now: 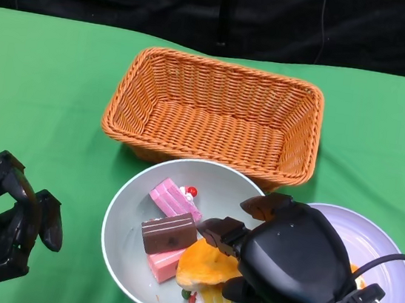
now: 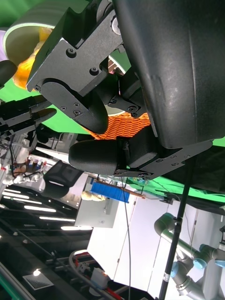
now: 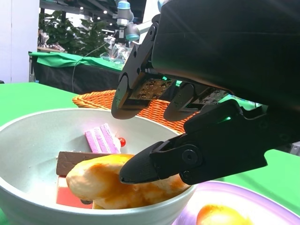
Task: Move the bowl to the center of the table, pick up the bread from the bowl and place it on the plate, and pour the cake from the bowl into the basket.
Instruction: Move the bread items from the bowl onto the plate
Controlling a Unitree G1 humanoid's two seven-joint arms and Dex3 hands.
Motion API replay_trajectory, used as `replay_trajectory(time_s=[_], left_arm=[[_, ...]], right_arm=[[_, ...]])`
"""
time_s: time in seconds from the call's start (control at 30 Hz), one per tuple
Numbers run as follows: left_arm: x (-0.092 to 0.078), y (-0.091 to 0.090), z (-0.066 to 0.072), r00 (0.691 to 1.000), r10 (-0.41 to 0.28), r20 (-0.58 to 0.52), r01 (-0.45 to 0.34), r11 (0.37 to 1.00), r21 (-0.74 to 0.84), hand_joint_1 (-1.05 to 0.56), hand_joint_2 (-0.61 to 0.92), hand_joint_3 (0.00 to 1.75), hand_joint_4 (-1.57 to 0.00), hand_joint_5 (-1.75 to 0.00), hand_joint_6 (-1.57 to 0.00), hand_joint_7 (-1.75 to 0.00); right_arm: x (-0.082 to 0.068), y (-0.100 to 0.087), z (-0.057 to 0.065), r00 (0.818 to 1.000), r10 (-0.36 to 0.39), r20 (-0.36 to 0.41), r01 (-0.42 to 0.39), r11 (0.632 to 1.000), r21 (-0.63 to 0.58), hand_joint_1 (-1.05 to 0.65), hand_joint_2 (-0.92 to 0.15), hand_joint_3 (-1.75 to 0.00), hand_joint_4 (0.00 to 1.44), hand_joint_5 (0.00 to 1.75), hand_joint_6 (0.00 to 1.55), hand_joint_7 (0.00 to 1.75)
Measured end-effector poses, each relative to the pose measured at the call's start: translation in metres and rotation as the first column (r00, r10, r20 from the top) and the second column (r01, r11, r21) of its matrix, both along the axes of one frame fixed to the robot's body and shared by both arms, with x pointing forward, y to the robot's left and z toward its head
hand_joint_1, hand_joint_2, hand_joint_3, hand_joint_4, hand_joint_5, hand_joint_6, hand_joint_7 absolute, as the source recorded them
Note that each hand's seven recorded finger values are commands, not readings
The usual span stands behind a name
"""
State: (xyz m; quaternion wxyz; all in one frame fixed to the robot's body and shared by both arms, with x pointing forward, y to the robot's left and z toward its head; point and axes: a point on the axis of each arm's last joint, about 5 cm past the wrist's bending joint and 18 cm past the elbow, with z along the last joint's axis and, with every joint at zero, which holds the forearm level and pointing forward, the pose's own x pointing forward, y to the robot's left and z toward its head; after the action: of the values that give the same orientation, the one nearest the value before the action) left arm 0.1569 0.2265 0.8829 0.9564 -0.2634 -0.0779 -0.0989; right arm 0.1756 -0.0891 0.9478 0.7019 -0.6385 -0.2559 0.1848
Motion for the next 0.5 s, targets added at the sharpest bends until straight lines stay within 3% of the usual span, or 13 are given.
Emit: replay_trajectory(time_s=[0.5], left_arm=[[-0.0003,0.0000,0.0000,1.000,0.000,-0.001,0.000,1.000,0.000,-0.07,0.40,1.44,-0.90,-1.75,-0.82,-1.47]], right_arm=[[-0.0001,-0.0069,-0.0021,1.000,0.016,-0.006,-0.016,0.999,-0.040,-0.64,-0.91,0.00,0.68,0.05,0.69,0.00]])
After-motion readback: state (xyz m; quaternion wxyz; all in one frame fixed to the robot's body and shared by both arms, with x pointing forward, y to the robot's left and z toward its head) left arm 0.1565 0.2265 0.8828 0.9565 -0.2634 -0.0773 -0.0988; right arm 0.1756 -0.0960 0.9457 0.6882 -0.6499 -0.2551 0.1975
